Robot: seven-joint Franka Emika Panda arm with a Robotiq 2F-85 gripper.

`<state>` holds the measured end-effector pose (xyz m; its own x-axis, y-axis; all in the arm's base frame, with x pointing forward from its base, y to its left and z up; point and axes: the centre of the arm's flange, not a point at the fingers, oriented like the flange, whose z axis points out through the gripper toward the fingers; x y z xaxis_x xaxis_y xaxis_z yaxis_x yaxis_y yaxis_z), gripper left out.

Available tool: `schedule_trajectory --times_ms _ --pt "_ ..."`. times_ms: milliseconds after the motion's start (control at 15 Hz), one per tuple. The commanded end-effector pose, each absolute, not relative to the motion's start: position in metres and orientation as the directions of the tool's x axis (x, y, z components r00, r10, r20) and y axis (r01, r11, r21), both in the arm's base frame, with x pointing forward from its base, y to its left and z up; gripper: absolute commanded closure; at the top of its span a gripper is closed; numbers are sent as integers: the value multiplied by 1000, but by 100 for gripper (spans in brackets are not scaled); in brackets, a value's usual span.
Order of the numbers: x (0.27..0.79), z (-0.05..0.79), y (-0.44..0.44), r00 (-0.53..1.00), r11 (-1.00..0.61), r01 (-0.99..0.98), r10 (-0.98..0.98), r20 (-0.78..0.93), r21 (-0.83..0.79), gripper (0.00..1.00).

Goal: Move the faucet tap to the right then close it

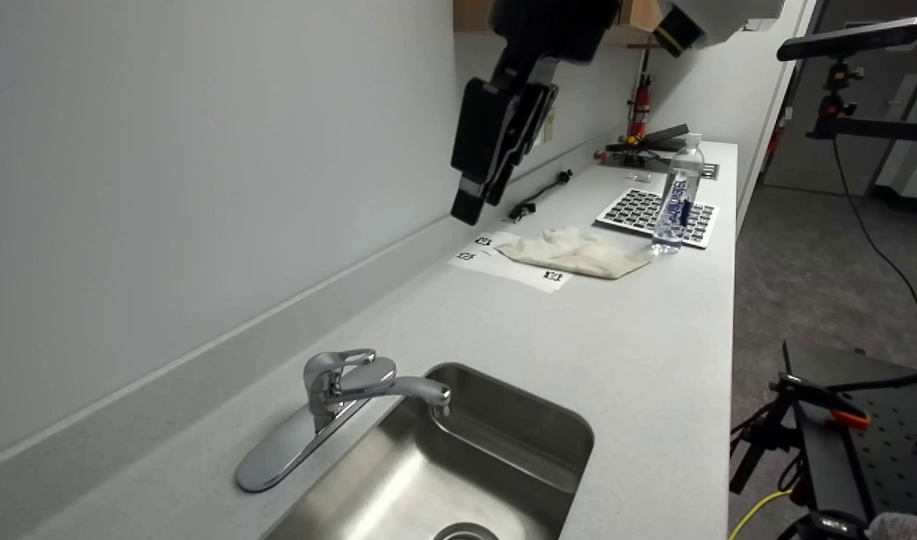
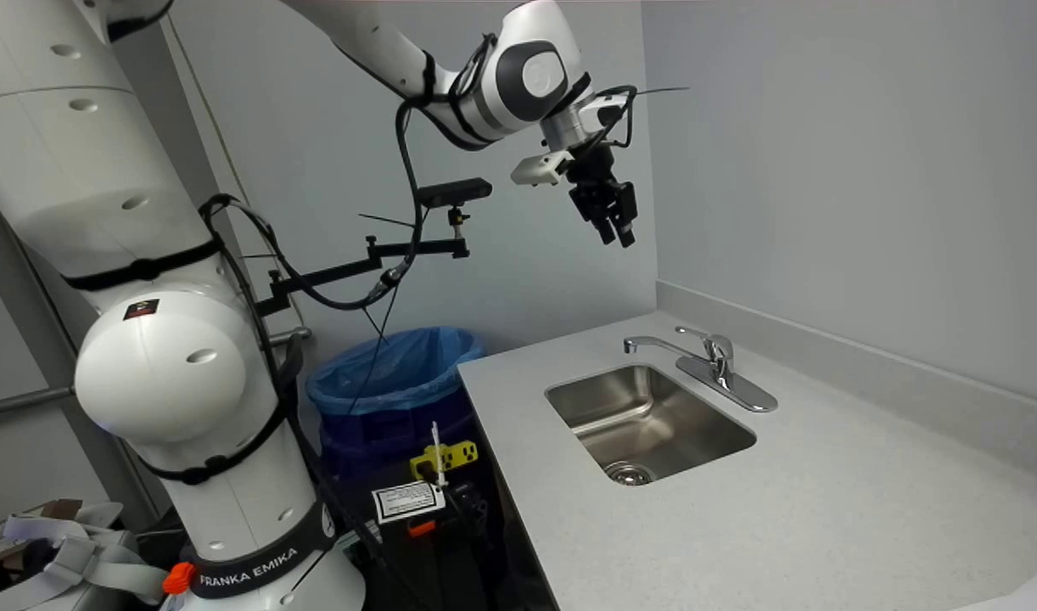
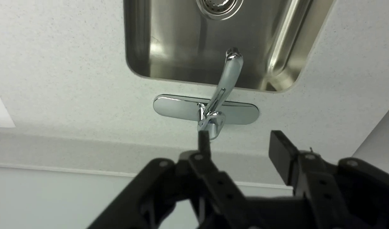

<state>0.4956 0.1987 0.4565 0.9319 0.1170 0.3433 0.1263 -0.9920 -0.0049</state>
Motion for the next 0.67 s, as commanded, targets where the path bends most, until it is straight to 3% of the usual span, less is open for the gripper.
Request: schedule_trajectory --times_ms 0,133,600 --pt "485 461 192 930 -994 110 109 351 18 14" --pt "486 461 192 930 -994 111 110 352 17 1" --pt "486 460 195 934 -994 105 105 342 17 0"
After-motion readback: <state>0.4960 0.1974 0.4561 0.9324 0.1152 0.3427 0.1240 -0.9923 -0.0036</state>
